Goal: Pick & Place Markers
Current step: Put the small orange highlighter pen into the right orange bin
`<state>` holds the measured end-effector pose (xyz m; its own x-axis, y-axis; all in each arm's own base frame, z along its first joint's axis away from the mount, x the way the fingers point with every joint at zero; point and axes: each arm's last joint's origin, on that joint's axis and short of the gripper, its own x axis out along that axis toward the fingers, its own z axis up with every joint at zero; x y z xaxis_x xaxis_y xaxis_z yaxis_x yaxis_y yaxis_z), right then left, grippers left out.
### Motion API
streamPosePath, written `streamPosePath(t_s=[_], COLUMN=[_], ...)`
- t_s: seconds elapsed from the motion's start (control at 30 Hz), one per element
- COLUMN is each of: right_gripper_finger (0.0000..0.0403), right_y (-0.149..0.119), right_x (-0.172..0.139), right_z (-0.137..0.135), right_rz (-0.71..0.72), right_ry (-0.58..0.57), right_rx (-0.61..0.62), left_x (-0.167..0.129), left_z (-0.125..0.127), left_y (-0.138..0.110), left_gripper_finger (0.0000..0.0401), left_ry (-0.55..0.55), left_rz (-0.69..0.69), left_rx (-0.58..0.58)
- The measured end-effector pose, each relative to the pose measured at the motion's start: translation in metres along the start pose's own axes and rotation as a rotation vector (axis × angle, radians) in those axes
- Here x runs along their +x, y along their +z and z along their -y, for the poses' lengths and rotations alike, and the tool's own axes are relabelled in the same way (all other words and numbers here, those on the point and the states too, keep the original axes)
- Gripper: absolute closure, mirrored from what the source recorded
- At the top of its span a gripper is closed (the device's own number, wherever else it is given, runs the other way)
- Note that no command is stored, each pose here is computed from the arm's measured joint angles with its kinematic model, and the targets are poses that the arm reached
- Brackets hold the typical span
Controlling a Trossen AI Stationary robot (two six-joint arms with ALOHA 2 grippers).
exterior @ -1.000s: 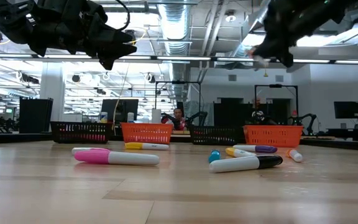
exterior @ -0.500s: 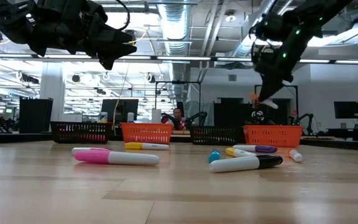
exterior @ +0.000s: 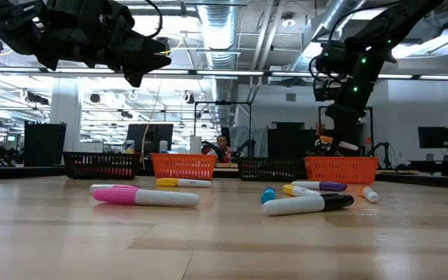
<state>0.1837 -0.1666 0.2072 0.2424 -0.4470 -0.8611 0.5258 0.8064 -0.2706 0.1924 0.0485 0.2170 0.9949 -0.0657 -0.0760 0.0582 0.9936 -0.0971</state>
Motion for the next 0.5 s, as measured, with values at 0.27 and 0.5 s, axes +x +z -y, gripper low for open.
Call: streamPosePath(t_s=[0.27, 0.5], right_gripper_finger=[0.0360, 0.0358], right_y=[-0.004, -0.007], right_x=[0.009, 0.033], right_z=[0.000, -0.005], right_rz=[-0.066, -0.153], right_ry=[0.035, 0.061], right_rx=[-0.048, -0.072], left_x=[0.000, 0.000], left_z=[0.000, 0.000], left_y=[0.000, 0.001], left_gripper_finger=[0.0224, 0.0224], left_ry=[0.000, -0.001], left_rz=[0.002, 0.007], left_rx=[0.001, 0.003])
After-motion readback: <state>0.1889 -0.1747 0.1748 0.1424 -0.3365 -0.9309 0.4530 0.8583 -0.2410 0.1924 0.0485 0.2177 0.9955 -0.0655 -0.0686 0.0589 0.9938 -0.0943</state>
